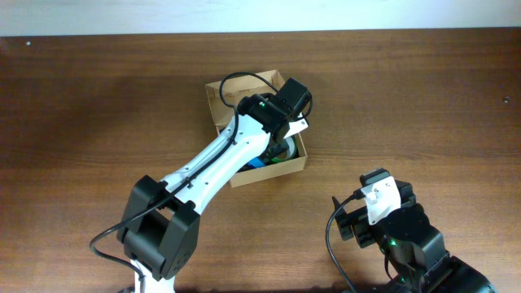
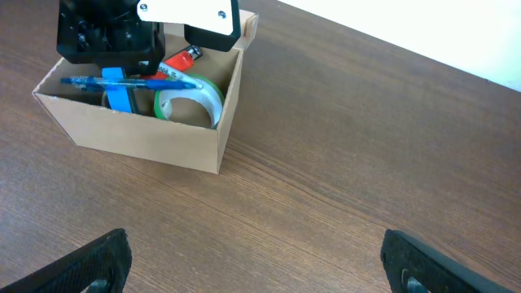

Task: Pack container

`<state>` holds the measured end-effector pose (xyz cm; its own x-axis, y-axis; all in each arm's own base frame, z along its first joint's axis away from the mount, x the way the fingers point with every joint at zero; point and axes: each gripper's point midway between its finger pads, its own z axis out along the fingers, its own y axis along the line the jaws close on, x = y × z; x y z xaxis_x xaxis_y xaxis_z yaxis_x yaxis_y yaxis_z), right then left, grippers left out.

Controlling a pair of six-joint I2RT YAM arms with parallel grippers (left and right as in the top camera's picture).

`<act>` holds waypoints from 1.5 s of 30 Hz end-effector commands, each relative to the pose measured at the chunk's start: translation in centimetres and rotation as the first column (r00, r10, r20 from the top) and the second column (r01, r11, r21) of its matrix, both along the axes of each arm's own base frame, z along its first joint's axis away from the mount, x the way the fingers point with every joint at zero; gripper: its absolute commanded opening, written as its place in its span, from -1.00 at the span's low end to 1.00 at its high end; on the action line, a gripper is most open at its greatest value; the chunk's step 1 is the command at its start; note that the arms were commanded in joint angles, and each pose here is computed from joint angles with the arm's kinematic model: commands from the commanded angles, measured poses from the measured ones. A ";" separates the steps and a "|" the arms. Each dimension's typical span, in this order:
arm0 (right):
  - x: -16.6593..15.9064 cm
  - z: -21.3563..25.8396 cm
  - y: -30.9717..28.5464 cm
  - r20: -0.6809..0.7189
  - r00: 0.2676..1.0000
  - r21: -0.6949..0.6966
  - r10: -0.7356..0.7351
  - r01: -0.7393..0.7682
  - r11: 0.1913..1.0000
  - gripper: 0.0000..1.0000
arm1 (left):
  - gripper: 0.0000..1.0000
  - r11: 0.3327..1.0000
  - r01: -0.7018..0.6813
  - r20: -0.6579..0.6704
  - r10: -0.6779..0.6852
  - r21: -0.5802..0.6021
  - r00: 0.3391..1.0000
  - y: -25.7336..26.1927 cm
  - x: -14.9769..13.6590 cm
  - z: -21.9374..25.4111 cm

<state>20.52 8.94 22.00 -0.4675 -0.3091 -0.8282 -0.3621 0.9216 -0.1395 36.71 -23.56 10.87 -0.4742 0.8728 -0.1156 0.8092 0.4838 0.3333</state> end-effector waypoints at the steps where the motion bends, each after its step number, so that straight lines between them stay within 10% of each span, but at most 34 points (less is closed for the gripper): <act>1: 0.0 0.0 0.0 0.000 1.000 0.014 -0.008 0.008 1.000 0.99 | -0.28 1.000 0.009 -0.010 -0.008 0.019 1.000 0.0 0.1 -0.7; 14: 0.0 0.0 0.0 0.001 1.000 0.014 -0.007 0.007 1.000 0.98 | 1.00 0.863 -0.435 -0.001 0.450 -0.257 0.893 2.8 -0.7 6.0; 23: 0.0 0.0 0.0 0.000 1.000 0.014 -0.008 0.008 1.000 0.98 | 0.99 0.706 -0.606 -0.017 0.647 -0.366 0.763 8.8 -5.1 13.5; 28: 0.0 0.0 0.0 0.000 1.000 0.014 -0.007 0.007 1.000 0.99 | 0.99 0.496 -0.704 -0.031 0.806 -0.509 0.591 11.1 -6.8 17.3; 45: 0.0 0.0 0.0 0.001 1.000 0.014 -0.007 0.007 1.000 0.98 | 0.99 0.487 -0.689 -0.030 0.805 -0.536 0.592 12.0 -8.4 18.8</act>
<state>20.52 8.94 22.00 -0.4676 -0.3087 -0.8283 -0.3619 0.9218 -0.1392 28.16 -12.00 29.46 -0.8388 0.0277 -0.5437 0.0362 0.9993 -0.0050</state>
